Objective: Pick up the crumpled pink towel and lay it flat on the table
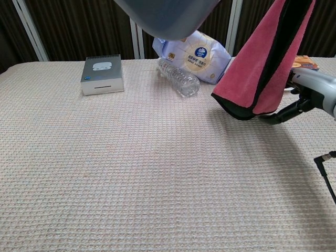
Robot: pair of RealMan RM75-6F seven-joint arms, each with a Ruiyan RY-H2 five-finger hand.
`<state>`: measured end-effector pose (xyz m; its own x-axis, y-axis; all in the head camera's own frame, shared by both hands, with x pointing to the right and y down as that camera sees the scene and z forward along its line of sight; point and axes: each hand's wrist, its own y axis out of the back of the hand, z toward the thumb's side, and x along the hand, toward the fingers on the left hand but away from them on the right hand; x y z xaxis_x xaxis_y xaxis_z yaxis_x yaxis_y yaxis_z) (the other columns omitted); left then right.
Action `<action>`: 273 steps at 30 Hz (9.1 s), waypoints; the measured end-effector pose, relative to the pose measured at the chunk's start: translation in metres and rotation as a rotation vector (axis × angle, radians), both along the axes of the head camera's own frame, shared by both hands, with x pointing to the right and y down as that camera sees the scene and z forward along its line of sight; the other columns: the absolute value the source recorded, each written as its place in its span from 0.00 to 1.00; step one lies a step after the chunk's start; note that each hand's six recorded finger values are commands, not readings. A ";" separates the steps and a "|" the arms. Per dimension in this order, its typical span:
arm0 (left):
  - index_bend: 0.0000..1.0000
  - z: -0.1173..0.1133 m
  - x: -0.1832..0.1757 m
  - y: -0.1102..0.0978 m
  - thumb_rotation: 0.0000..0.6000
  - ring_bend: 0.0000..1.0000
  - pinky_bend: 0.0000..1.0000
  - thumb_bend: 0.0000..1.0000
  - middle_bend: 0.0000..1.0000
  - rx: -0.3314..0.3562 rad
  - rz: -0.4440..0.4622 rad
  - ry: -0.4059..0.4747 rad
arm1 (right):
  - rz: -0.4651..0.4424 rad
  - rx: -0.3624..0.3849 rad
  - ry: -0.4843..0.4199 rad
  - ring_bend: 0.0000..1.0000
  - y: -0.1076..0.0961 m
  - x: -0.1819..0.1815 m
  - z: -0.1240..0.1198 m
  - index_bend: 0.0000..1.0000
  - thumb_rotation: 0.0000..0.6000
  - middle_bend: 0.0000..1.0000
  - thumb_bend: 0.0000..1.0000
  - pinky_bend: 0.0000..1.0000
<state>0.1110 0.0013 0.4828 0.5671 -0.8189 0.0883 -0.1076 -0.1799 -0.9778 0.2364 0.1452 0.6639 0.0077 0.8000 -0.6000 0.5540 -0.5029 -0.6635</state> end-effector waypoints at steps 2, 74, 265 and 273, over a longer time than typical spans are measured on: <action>0.59 -0.001 0.002 0.000 1.00 0.00 0.02 0.61 0.19 0.016 -0.011 -0.012 | 0.001 -0.006 -0.003 0.00 0.001 -0.002 0.001 0.00 1.00 0.00 0.26 0.00; 0.61 -0.007 0.042 0.034 1.00 0.00 0.02 0.68 0.17 0.109 -0.165 -0.153 | 0.220 0.020 -0.122 0.00 -0.013 -0.002 0.000 0.00 1.00 0.00 0.26 0.00; 0.61 0.115 -0.266 0.086 1.00 0.00 0.02 0.67 0.19 -0.445 -0.333 0.470 | -0.008 0.289 -0.015 0.00 -0.025 0.022 -0.053 0.63 1.00 0.09 0.70 0.00; 0.61 0.125 -0.304 0.135 1.00 0.00 0.02 0.67 0.19 -0.505 -0.366 0.435 | -0.013 0.222 -0.026 0.00 0.018 0.033 -0.037 0.63 1.00 0.09 0.70 0.00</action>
<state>-0.1933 0.1360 0.6082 0.3368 -0.8809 0.3326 -0.6035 -0.4730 -0.6419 0.2694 0.1632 0.6274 0.0322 0.9120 -0.4090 0.5665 -0.3538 -0.7443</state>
